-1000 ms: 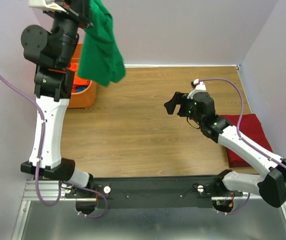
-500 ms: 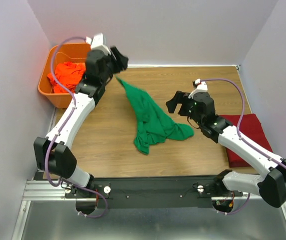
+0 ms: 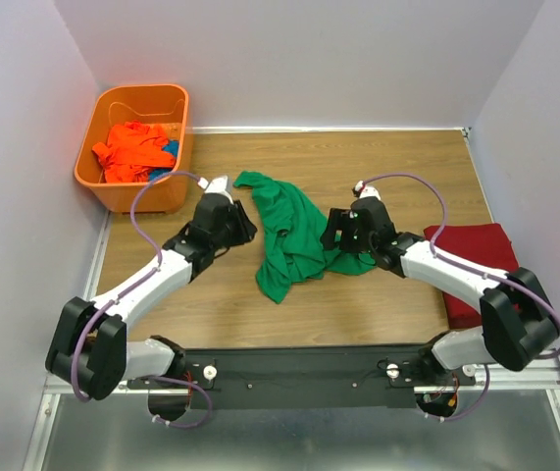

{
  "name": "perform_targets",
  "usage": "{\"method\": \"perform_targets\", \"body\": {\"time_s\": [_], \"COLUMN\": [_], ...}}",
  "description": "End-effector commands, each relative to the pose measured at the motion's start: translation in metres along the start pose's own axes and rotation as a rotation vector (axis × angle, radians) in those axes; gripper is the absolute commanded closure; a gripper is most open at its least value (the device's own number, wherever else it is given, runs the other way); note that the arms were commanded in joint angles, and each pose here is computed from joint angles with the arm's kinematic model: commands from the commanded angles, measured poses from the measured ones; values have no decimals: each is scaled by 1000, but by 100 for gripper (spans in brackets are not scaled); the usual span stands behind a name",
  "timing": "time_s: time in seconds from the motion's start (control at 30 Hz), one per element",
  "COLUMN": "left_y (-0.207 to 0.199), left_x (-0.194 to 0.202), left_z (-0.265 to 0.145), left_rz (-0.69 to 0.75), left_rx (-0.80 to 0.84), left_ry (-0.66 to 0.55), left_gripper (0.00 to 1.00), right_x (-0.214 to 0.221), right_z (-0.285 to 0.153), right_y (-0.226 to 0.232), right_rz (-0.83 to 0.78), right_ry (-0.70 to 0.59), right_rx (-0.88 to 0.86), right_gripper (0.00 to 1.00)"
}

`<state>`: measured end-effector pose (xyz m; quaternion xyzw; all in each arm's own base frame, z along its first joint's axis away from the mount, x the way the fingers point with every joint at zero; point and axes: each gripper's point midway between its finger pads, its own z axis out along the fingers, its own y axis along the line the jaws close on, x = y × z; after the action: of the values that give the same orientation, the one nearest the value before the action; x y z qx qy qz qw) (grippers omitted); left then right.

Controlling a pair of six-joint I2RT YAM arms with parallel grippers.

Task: Fold and stack the t-shirts
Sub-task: Flatten the tshirt out

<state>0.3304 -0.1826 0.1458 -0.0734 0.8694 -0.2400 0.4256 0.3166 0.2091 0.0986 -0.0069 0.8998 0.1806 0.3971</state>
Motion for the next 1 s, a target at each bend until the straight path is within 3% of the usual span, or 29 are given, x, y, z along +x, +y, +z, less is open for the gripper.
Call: {"method": "perform_targets", "body": {"time_s": [0.0,0.13,0.33,0.53,0.6,0.77,0.87,0.93,0.97], "left_y": [-3,-9,-34,-35,-38,-35,-34,-31,-31], "left_x": [36,62,65,78,80,89,91,92,90], "left_z": [2,13,33,56,62,71,72,72,71], "left_rz": [-3,10,44,55,47,35,39,44,46], "left_rx": [35,81,180,161,166,154,149,136,133], "left_ry": [50,121,146,193,202,226,233,232,229], "left_gripper": [59,59,55,54,55,69,80,93,97], "right_x": [23,21,2,-3,-4,-2,3,4,7], "right_z": [11,19,25,34,39,43,45,45,46], "right_y": [0,-11,-21,-20,-19,-13,-16,-17,-18], "right_rz": [11,29,33,31,31,31,29,28,27], "right_ry": [70,51,-17,-26,-21,-9,5,9,16], "right_rx": [19,82,169,184,187,164,170,173,175], "right_gripper": [14,14,15,16,21,38,41,50,60]}}
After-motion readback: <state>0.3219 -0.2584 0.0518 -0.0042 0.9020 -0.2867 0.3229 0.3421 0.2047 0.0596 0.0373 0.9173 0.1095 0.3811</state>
